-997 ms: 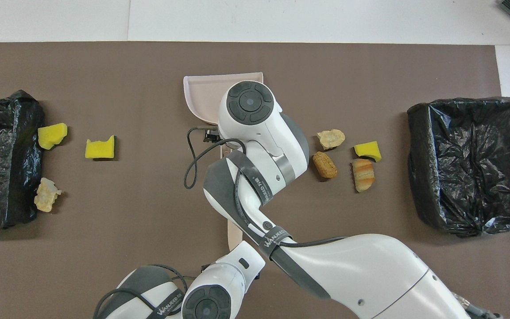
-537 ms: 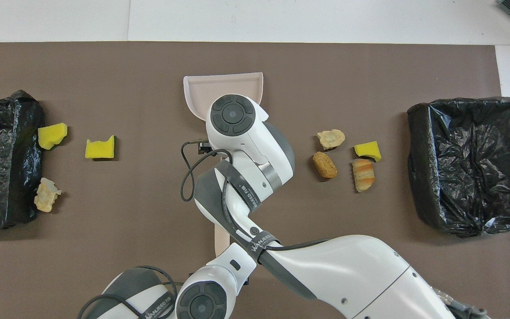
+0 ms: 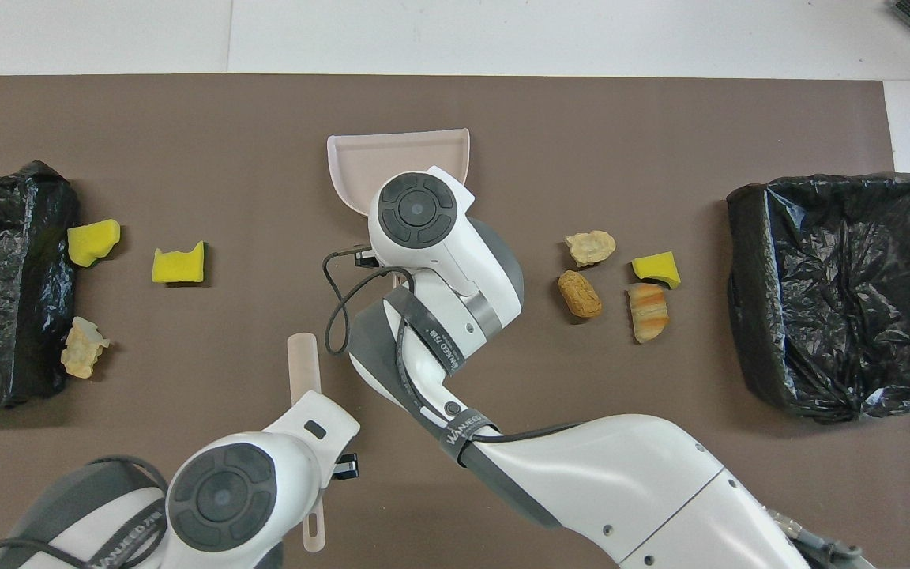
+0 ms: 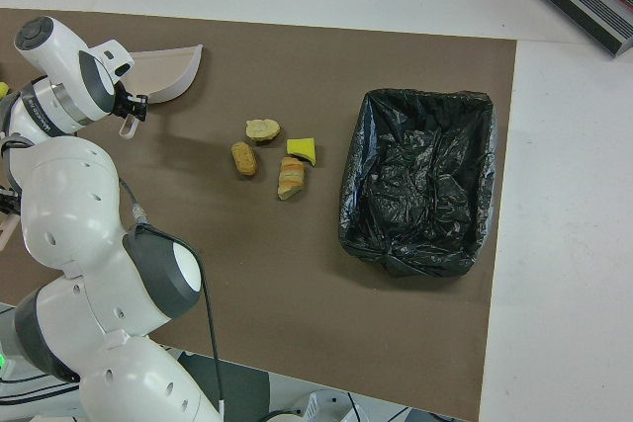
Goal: Sweep and dump trash in bin
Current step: 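Grasp the dustpan with the right gripper while the left gripper lifts the brush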
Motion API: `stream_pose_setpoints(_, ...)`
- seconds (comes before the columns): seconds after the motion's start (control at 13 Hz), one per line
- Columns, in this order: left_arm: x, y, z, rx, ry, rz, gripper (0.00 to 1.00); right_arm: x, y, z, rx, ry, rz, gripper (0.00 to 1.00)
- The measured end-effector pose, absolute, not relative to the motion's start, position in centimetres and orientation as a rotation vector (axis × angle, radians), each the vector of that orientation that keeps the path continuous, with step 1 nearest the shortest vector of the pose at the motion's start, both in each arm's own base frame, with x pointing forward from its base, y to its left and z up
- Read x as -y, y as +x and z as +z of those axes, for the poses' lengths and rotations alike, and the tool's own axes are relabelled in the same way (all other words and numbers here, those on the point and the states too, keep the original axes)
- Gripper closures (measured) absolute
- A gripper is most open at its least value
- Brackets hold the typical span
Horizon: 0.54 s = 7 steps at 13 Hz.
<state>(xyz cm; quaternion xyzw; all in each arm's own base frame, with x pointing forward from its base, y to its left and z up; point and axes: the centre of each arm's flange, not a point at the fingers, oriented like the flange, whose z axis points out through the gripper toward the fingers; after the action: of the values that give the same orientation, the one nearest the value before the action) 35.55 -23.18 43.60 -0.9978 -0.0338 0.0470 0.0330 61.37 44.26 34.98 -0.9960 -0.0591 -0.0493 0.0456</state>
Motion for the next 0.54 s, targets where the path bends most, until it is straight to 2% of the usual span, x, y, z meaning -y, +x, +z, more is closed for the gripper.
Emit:
stream_pose_setpoints(0.23,17.5,39.0,43.7,0.095,-3.044,0.124,0.73,-43.0,62.3,35.8,0.185,-3.041,-0.163,0.67)
stream_pose_setpoints(0.54,11.9,44.4,44.5,0.109,-2.961,0.051,0.73,-41.8,61.5,40.6,0.467,-3.028,-0.169,0.67)
